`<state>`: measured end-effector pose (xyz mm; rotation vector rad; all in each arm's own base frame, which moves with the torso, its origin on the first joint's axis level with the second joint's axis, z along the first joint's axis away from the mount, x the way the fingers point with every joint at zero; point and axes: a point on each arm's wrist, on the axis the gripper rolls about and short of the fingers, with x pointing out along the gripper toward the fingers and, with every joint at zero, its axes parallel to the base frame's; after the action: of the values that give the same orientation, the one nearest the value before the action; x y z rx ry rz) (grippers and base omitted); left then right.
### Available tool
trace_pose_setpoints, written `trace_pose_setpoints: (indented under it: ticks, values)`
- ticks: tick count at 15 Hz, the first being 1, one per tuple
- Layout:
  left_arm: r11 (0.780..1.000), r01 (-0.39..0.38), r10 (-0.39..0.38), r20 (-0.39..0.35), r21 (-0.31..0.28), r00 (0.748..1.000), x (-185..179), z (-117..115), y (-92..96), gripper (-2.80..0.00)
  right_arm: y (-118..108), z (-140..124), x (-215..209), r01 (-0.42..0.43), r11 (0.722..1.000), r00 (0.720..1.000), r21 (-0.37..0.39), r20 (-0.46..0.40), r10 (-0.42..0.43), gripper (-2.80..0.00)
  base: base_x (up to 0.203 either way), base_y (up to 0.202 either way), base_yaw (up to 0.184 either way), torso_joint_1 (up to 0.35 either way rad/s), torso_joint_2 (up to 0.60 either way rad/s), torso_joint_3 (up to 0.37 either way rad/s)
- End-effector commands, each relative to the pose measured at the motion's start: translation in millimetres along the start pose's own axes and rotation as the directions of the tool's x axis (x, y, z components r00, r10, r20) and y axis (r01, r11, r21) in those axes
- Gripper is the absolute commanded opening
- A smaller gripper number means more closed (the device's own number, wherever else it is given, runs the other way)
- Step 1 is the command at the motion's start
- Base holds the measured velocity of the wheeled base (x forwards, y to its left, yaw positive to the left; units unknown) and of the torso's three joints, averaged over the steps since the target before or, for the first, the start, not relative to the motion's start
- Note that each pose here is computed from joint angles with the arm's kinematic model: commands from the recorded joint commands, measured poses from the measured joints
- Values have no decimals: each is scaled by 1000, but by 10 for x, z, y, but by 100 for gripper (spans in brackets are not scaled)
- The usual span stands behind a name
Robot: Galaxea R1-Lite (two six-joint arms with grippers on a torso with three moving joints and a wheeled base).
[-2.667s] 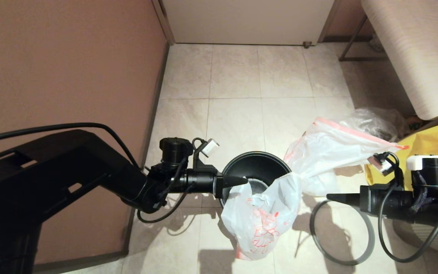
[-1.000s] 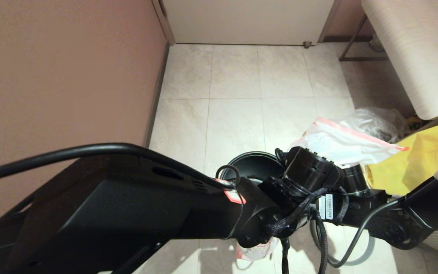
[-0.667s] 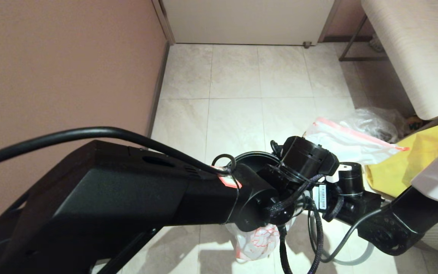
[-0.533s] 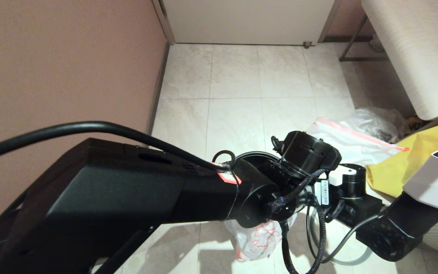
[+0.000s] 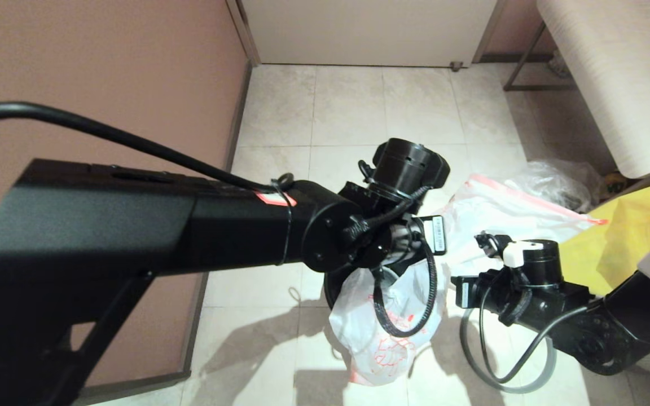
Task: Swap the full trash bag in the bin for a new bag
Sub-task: Put the new garbage bag on the trash can
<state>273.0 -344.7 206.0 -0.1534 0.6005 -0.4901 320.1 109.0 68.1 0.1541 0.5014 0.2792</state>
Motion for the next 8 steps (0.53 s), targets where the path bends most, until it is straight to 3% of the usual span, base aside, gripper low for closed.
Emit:
trace_pose_setpoints:
  ticks: [1, 3, 5, 7, 8]
  values:
    - [999, -31, 32, 16, -29, 999, -111, 140, 169, -280, -120, 41, 4, -19, 1000, 1000, 20, -7, 19, -280, 0, 0, 0, 0, 0, 0]
    - [998, -58, 57, -14, -39, 998, -153, 79, 270, -280, -204, 191, -33, -13, 999, 1000, 30, 7, 13, -280, 0, 0, 0, 0, 0, 0]
    - [996, -78, 77, -34, -47, 996, -145, 48, 364, -280, -306, 447, 3, 16, 999, 999, 38, -32, -15, -280, 0, 0, 0, 0, 0, 0]
    - [993, -104, 102, -41, -51, 994, -128, 66, 469, -280, -475, 679, 177, 20, 997, 995, 76, -104, -12, -280, 0, 0, 0, 0, 0, 0]
    - [991, -125, 123, -43, -54, 992, -116, 93, 548, -280, -601, 753, 290, 28, 993, 984, 110, -179, -7, -280, 0, 0, 0, 0, 0, 0]
